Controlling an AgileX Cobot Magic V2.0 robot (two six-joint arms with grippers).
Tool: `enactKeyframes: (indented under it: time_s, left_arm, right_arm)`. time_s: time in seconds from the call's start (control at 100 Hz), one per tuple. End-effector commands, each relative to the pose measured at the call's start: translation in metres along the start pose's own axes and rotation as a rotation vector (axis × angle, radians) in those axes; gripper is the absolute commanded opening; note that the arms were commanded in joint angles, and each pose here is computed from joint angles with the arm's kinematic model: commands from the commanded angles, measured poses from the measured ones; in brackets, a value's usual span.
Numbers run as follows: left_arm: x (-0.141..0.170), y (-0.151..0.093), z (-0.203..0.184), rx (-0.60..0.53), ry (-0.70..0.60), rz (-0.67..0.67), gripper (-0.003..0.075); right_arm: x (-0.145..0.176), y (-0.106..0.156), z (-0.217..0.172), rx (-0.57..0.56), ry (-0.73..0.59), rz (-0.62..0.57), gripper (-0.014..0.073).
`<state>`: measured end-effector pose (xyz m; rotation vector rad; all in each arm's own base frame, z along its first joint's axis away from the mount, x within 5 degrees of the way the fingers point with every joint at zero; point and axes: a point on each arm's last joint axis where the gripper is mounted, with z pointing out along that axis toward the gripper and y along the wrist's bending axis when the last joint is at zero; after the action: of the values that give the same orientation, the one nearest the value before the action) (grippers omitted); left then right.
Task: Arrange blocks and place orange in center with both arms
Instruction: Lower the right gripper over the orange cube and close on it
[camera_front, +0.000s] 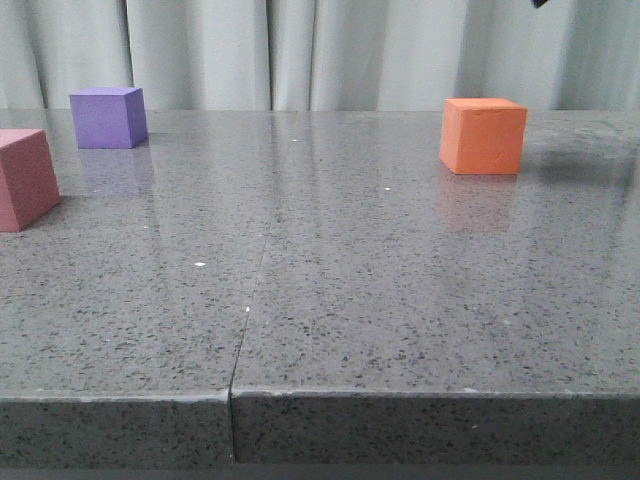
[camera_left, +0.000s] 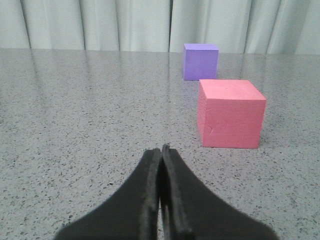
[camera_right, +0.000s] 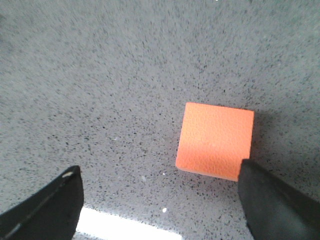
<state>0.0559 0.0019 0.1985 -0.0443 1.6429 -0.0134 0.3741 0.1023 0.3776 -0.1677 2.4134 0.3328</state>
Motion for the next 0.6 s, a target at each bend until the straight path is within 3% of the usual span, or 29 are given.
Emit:
enactKeyframes:
  time_s: [0.0,0.25,0.59]
  left_arm:
    - [0.007,-0.001,0.0,0.013,-0.064,-0.022,-0.002]
    - [0.007,-0.001,0.0,0.013,-0.064,-0.022,-0.002]
    - [0.007,-0.001,0.0,0.013,-0.064,-0.022,-0.002]
  right_arm:
    - [-0.019,0.003,-0.013,0.003,-0.047,-0.031,0.0625]
    - [-0.03,-0.009,0.015,0.119,0.021,-0.025,0.0625]
    - [-0.019,-0.024,0.046,0.153,0.145,0.03,0.0625]
